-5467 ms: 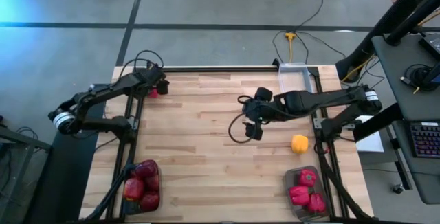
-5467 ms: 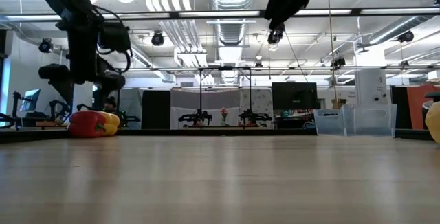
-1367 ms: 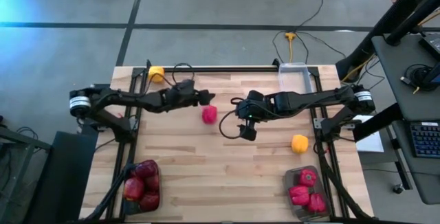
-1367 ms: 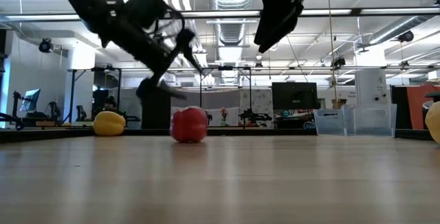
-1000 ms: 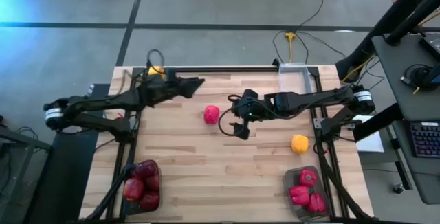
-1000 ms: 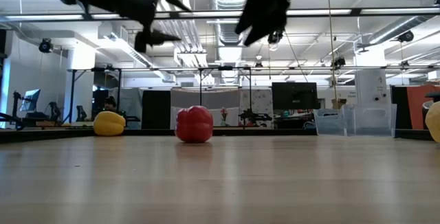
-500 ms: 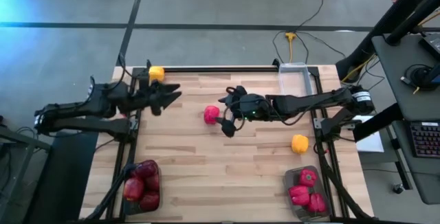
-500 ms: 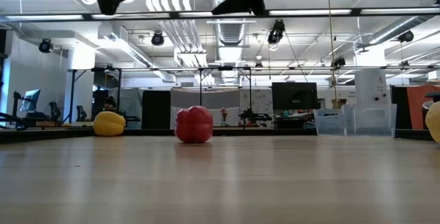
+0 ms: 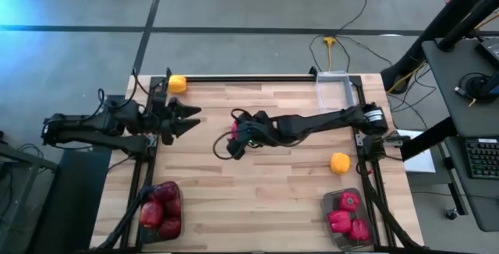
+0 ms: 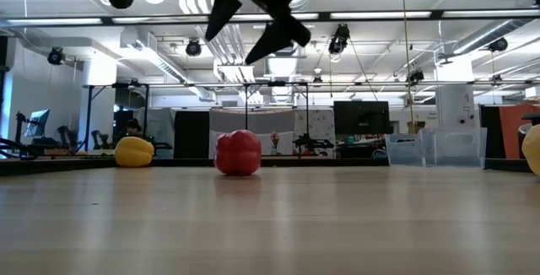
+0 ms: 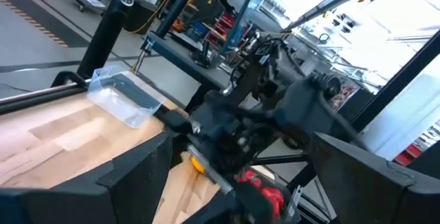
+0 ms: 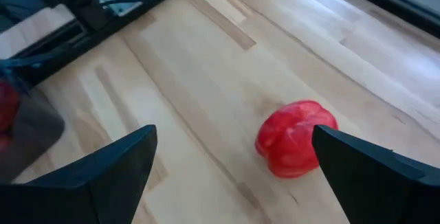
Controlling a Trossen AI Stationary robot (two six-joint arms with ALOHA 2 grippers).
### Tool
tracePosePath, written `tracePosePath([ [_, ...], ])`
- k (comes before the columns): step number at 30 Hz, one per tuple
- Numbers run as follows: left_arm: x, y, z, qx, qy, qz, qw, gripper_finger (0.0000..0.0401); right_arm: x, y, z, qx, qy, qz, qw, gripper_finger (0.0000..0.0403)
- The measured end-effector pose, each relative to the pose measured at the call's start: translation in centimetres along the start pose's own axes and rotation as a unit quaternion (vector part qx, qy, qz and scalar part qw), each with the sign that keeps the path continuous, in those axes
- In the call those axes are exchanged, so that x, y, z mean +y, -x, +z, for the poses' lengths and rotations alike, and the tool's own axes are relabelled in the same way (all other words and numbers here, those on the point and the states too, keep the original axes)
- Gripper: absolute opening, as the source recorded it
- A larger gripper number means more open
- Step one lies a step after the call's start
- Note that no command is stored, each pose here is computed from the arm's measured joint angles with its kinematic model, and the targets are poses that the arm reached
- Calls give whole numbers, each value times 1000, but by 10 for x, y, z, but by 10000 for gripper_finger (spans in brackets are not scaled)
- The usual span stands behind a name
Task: Sort produce into baskets
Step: Put the red bell pepper into the right black bin
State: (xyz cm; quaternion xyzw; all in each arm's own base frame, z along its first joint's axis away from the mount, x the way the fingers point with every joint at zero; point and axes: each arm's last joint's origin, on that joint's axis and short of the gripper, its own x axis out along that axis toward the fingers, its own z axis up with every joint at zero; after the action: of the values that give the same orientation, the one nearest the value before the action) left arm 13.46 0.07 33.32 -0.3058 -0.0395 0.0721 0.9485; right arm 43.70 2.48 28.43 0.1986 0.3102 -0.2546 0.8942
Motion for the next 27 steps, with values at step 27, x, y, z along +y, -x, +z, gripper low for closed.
tracePosePath([
  [27,8,32,0,24,15,20,999,326,-75,-87,50,156,-154,-73,973,400],
])
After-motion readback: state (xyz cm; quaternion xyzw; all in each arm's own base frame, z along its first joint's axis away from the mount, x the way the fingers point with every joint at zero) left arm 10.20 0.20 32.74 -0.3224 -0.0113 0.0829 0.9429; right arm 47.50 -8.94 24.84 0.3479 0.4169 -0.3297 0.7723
